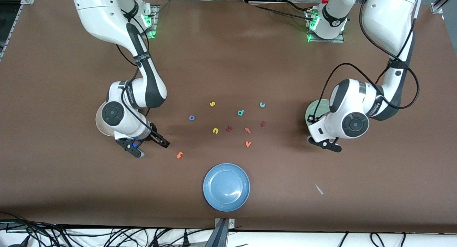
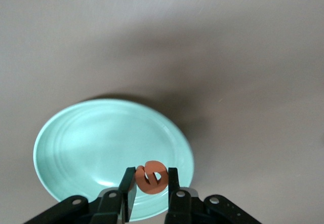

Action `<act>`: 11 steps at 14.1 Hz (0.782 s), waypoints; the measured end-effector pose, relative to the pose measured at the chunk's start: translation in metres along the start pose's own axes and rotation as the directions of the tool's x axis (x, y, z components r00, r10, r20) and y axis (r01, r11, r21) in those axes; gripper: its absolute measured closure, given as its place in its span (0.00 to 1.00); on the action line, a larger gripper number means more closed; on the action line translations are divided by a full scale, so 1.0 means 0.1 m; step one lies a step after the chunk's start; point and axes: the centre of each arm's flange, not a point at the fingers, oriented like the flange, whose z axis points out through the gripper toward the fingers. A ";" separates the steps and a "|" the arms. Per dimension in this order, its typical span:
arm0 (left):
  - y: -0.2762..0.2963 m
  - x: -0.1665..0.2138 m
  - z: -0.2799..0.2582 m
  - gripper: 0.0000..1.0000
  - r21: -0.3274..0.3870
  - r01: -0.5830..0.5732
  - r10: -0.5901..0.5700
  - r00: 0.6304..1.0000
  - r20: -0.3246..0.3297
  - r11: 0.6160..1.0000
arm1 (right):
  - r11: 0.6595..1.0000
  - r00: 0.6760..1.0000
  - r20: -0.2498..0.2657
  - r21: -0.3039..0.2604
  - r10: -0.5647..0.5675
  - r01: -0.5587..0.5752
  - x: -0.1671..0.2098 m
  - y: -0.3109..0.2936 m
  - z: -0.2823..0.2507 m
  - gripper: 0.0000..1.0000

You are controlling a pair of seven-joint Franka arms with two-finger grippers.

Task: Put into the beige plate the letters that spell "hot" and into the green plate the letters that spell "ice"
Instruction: 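Drop the yellow letter on the cream plate while the left gripper drops the orange letter, then grasp the orange letter with the right gripper while the left gripper reaches the red letter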

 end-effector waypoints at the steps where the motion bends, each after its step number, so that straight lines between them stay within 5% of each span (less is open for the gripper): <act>1: -0.05 -0.03 0.10 0.74 -0.004 -0.002 0.002 1.000 0.002 1.000 | 1.000 1.000 0.003 0.008 -0.005 0.005 0.00 -0.10 -0.03 0.00; 11: -0.29 -0.24 0.96 0.73 0.034 -0.045 0.047 0.997 -0.067 0.998 | 0.996 0.996 -0.009 0.018 -0.083 0.084 -0.03 -0.64 0.40 0.00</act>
